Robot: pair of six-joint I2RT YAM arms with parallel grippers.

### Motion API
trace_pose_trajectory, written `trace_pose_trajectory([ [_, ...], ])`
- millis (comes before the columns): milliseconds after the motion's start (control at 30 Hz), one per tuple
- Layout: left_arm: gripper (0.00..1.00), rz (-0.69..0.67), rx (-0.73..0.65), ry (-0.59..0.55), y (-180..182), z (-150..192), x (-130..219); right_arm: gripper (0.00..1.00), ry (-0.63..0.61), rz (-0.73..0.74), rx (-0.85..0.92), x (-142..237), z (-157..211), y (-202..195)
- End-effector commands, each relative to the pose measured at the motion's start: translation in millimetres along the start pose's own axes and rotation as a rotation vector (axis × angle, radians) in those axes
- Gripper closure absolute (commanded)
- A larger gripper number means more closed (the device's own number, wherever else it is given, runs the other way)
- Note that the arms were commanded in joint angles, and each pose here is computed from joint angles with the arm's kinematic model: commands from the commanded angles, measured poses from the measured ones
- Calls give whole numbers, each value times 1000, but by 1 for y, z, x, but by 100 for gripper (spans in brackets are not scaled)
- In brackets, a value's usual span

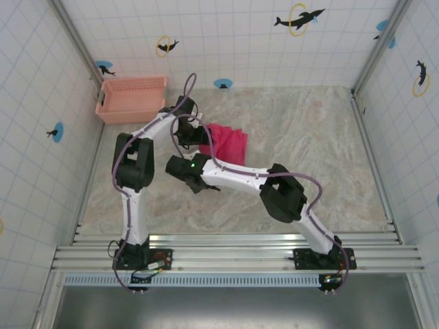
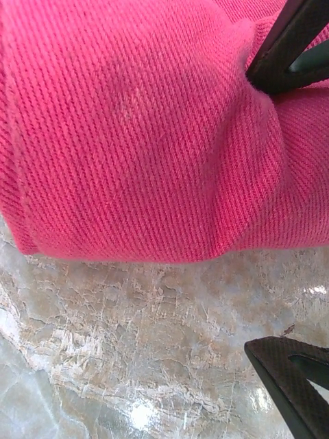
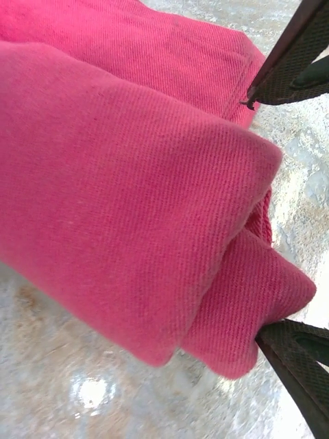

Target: Roll up the long pants

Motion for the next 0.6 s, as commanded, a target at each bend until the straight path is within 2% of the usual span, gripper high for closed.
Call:
trace_pose_trajectory([
  [0,7,-153,37,172,27,36,-39,16,-56,27,-85,16,-14,-8],
  [200,7,-152,34,170,28,36,-38,16,-99,-28,-189,32,-17,-7],
  [400,7,-149,34,174,29,38,-40,16,-87,-46,-267,14,-31,-9],
  [500,7,-151,38,177,32,41,-40,16,-122,-53,-301,18,-42,-12],
  [567,6,-147,45,178,35,41,-40,16,-94,-50,-321,1,-44,-9],
])
Point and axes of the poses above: each hand's point on the last joint's axis, 136 mm out from that joint toward the fingers, its own x axis back along the fingers, its own y axis along the line the jaws close on, z = x × y, the point moved 9 cm from there along x, back along the fingers, and after that the axes turned 14 degrees about x, right-handed, at the moved point
